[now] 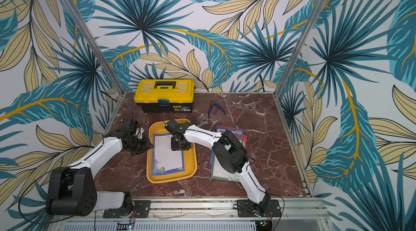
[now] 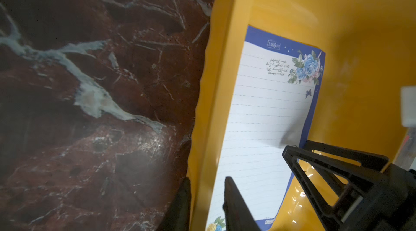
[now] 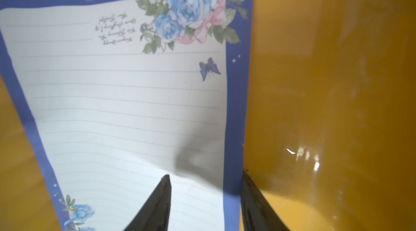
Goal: Take out the stationery paper from the storage box
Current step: Pick up the stationery paper from the storage box.
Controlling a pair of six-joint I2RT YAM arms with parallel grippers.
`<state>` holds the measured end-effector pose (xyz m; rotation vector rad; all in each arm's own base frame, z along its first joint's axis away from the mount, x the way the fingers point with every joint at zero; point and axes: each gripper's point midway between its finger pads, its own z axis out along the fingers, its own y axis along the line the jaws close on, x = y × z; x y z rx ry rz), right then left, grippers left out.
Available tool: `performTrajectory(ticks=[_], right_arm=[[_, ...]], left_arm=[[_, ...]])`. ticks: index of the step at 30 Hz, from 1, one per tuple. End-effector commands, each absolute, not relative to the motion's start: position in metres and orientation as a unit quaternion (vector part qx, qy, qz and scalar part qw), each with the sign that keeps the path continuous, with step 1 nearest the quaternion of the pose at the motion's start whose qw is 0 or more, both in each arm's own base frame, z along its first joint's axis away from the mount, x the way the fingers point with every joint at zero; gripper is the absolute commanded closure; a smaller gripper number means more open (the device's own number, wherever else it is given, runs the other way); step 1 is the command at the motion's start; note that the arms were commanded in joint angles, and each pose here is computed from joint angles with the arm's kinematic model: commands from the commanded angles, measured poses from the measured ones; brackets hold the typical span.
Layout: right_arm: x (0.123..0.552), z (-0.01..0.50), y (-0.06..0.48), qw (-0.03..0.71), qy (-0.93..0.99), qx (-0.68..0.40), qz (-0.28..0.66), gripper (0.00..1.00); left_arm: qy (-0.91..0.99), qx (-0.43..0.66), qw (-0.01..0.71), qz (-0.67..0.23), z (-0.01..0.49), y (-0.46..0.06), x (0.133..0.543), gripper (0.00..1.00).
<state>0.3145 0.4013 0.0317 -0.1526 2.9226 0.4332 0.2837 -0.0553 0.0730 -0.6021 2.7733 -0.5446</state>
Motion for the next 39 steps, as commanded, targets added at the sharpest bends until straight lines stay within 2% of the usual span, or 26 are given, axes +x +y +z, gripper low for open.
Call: performTrajectory(ticks=[1,17,27,39], right_arm=[[0.307,0.032,0.417,0.075,0.976,-0.042,0.202,0.53],[0.307,0.067,0.442,0.09,0.928,-0.006,0.361,0.72],[0.308,0.095,0.465,0.09,0.878,-0.004,0.47,0.75],[0.311,0.066,0.451,0.074,0.929,-0.016,0.363,0.64]], left_arm=[[0.953,-0.202,0.114,-0.197,0.067,-0.058,0.28,0.75],[0.953,-0.2,0.109,-0.2,0.064,-0.06,0.28,0.82],[0.953,-0.2,0.109,-0.201,0.064,-0.06,0.279,0.83],[0.952,-0.199,0.112,-0.204,0.066,-0.06,0.28,0.83]])
